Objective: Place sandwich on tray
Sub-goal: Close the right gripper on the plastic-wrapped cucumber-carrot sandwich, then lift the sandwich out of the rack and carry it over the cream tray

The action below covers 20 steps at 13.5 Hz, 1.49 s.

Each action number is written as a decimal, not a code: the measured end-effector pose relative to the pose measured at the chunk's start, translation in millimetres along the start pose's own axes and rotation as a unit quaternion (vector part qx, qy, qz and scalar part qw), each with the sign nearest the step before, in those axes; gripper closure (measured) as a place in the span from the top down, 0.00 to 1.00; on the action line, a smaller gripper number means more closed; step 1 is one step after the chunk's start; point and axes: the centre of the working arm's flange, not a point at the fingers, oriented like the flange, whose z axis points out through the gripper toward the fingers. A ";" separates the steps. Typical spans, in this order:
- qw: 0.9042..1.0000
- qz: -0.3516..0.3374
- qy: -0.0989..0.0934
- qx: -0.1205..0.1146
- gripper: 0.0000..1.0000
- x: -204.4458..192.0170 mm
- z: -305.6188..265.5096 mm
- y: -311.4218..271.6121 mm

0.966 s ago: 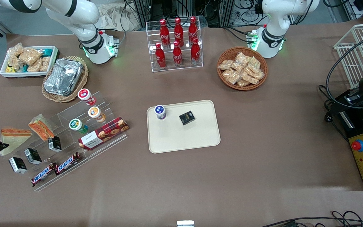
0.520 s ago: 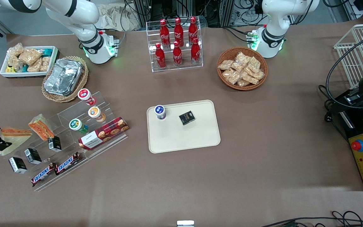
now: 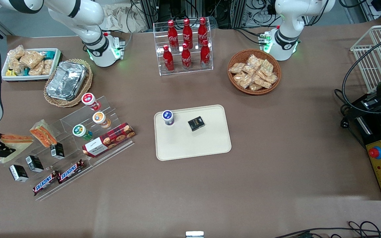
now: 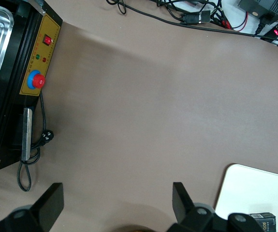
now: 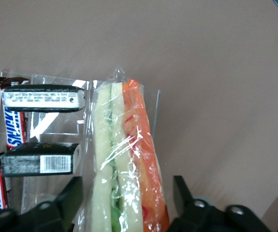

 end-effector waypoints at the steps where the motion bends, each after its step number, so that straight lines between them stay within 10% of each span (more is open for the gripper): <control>1: 1.000 0.000 0.001 0.000 0.67 -0.2 1.1 -0.1; 9: 1.000 -0.005 0.012 0.008 0.22 0.3 2.0 -3.4; 20: 0.988 -0.153 -0.001 0.032 0.18 -42.5 -93.4 -53.7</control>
